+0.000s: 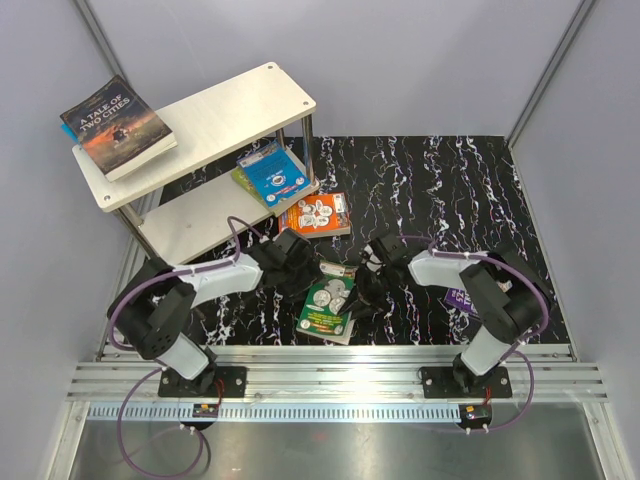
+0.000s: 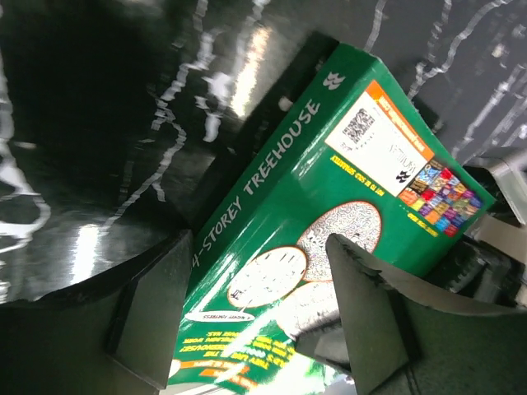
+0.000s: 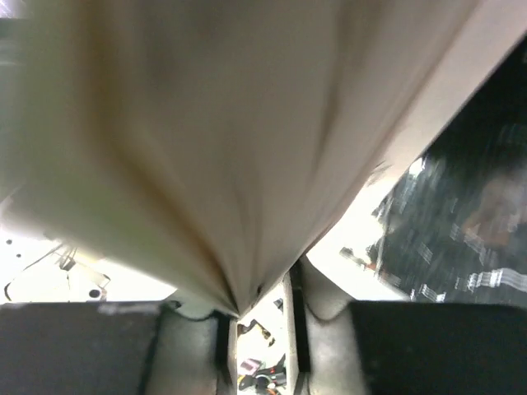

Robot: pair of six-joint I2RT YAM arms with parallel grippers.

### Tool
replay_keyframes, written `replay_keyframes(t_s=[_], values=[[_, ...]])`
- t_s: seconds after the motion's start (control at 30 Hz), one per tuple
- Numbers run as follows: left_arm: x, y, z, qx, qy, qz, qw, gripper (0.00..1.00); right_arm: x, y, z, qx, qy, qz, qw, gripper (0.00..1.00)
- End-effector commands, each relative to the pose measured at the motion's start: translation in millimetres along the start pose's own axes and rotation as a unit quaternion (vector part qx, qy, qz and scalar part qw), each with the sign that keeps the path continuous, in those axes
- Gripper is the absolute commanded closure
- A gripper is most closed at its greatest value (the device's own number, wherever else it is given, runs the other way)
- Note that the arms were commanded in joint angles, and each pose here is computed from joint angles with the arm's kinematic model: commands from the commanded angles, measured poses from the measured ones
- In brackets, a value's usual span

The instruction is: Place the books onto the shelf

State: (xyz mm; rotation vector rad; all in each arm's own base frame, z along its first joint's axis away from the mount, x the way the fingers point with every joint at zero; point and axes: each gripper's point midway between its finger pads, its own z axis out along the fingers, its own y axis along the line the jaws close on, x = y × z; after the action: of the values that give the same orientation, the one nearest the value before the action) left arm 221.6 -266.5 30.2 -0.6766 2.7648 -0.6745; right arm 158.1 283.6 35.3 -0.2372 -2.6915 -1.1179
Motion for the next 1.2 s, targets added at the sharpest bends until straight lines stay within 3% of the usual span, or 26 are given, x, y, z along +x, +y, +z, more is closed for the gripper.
replay_keyframes(t_s=[0.0, 0.47, 0.63, 0.87, 0.9, 1.03, 1.17], values=[[47.4, -36.8, -10.8, 0.084, 0.08, 0.005, 0.993, 0.3, -25.2, 61.6, -28.2, -0.051, -0.085, -0.106, 0.989, 1.0], [18.4, -19.7, -55.4, 0.222, 0.012, 0.016, 0.975, 0.23, 13.0, 96.4, -95.1, -0.06, -0.098, -0.164, 0.98, 1.0], [12.1, -38.6, -92.4, 0.362, -0.016, 0.001, 0.932, 0.23, 10.7, 99.7, -118.9, -0.093, -0.114, -0.154, 0.977, 1.0], [25.8, -43.8, -115.6, 0.439, -0.003, 0.023, 0.898, 0.23, 4.9, 107.6, -134.1, -0.14, -0.108, -0.133, 0.975, 1.0], [25.4, -50.5, -125.4, 0.465, -0.008, 0.029, 0.885, 0.23, 5.8, 109.4, -134.4, -0.145, -0.104, -0.134, 0.975, 1.0], [31.3, -63.1, -137.2, 0.496, 0.005, 0.046, 0.867, 0.23, 4.8, 112.4, -132.0, -0.155, -0.094, -0.132, 0.974, 1.0], [33.8, -78.2, -133.3, 0.494, 0.019, 0.063, 0.867, 0.23, 6.7, 114.1, -130.8, -0.165, -0.084, -0.132, 0.974, 1.0]])
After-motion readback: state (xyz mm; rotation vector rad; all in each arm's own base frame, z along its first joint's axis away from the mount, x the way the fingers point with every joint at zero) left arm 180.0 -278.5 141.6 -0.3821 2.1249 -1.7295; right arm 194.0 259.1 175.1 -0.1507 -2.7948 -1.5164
